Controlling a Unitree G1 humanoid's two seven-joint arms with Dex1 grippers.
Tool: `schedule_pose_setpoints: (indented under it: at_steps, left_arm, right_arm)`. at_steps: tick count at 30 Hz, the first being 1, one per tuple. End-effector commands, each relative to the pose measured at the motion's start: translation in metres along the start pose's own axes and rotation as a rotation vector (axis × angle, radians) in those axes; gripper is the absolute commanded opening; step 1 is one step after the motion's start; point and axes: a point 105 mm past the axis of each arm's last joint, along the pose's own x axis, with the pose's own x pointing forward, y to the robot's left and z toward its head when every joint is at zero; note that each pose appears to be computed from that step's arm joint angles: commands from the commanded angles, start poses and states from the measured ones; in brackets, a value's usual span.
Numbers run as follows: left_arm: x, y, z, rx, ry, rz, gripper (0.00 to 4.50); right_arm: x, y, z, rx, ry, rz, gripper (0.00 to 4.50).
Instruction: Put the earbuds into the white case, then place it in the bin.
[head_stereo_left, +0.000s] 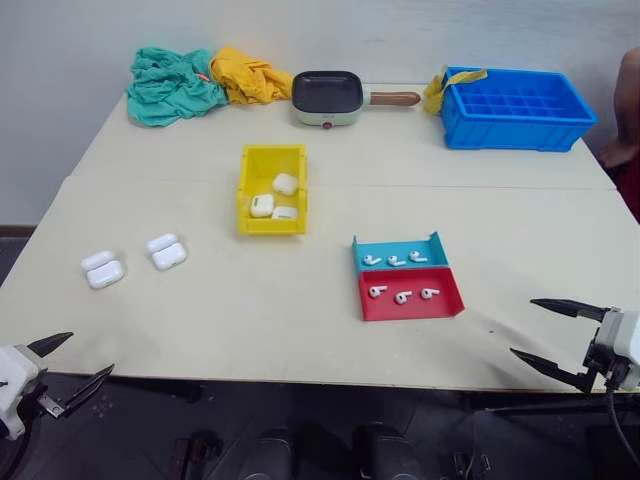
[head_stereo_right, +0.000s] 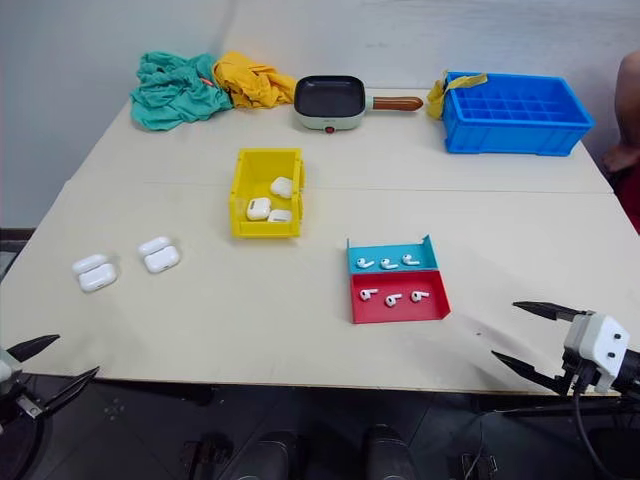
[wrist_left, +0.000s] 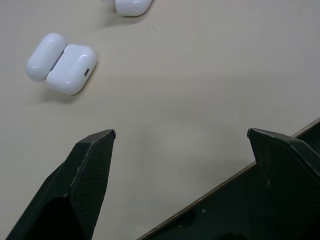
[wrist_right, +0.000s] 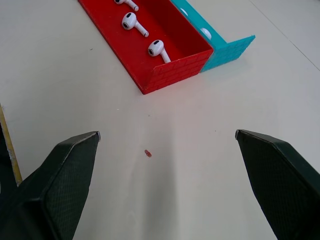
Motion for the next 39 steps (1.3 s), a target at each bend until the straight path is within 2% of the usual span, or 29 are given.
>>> schedule_pose_setpoints:
  at_steps: [1, 5, 8, 11, 15, 21, 22, 25, 28, 34, 39]
  left_arm:
    - [-0.005, 0.010, 0.012, 0.040, -0.037, 0.050, 4.45]
    - [-0.014, 0.019, 0.021, -0.025, -0.093, 0.127, 4.45]
    - [-0.030, 0.028, 0.024, -0.171, -0.142, 0.210, 4.45]
    - [-0.053, 0.038, 0.006, -0.268, -0.110, 0.408, 4.45]
    - [-0.084, 0.042, -0.028, -0.440, -0.002, 0.673, 4.45]
    - [-0.099, 0.037, -0.044, -0.673, 0.095, 0.823, 4.45]
    - [-0.095, 0.037, -0.039, -0.703, 0.079, 0.817, 4.45]
    - [-0.068, 0.034, -0.005, -0.727, 0.023, 0.741, 4.45]
    - [-0.045, 0.039, 0.016, -0.741, 0.069, 0.722, 4.45]
    - [0.019, 0.051, 0.068, -0.777, 0.059, 0.687, 4.45]
    - [0.065, 0.060, 0.077, -0.774, 0.174, 0.694, 4.45]
  right_arm:
    - [0.004, 0.000, 0.002, -0.001, -0.029, 0.007, 4.50]
    - [0.023, 0.006, 0.020, -0.007, -0.140, 0.066, 4.50]
    - [0.042, 0.011, 0.042, -0.009, -0.233, 0.097, 4.50]
    - [0.058, 0.013, 0.068, 0.015, -0.374, 0.089, 4.50]
    - [0.062, 0.023, 0.092, 0.022, -0.562, 0.095, 4.50]
    - [0.066, 0.025, 0.098, -0.011, -0.630, 0.094, 4.50]
    - [0.066, 0.025, 0.097, -0.019, -0.631, 0.098, 4.50]
    - [0.066, 0.021, 0.091, -0.009, -0.617, 0.082, 4.50]
    - [0.065, 0.020, 0.085, 0.005, -0.599, 0.100, 4.50]
    - [0.060, 0.019, 0.077, 0.021, -0.589, 0.119, 4.50]
    - [0.055, 0.019, 0.066, 0.031, -0.575, 0.120, 4.50]
